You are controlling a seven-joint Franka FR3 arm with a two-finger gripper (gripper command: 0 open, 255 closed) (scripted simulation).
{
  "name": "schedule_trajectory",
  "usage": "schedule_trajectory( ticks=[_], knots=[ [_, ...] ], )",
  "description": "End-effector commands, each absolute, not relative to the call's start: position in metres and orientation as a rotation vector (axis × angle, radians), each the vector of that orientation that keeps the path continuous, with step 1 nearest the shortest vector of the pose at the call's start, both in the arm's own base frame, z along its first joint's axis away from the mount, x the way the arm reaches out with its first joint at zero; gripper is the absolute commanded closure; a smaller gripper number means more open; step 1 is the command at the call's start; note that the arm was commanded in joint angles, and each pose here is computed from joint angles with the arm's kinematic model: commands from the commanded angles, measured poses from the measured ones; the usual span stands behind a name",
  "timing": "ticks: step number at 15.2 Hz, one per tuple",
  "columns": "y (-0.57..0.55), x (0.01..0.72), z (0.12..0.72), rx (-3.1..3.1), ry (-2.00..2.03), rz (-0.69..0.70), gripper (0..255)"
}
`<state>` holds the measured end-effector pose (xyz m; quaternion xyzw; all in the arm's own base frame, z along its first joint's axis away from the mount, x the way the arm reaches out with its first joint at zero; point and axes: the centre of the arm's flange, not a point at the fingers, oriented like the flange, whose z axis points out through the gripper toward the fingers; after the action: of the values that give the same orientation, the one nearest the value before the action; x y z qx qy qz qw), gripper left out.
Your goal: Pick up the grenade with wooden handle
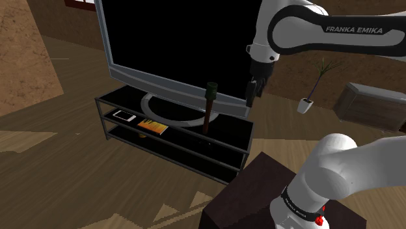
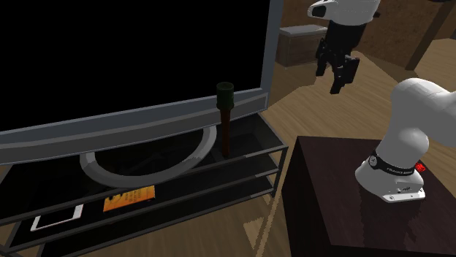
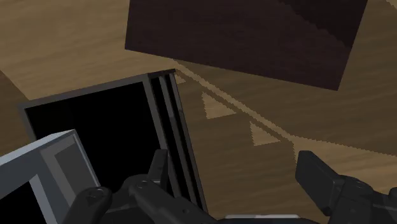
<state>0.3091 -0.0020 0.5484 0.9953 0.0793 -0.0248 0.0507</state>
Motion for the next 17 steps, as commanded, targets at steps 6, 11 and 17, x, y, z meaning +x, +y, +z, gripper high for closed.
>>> schedule_trajectory(
  ticks=[6,11,17],
  knots=[
    [-0.042,0.364,0.546,3.035,0.475,-0.08,0],
    [-0.074,0.425,0.541,3.023,0.711,-0.085,0],
    [-0.099,0.503,0.533,2.984,0.995,-0.09,0]
  ],
)
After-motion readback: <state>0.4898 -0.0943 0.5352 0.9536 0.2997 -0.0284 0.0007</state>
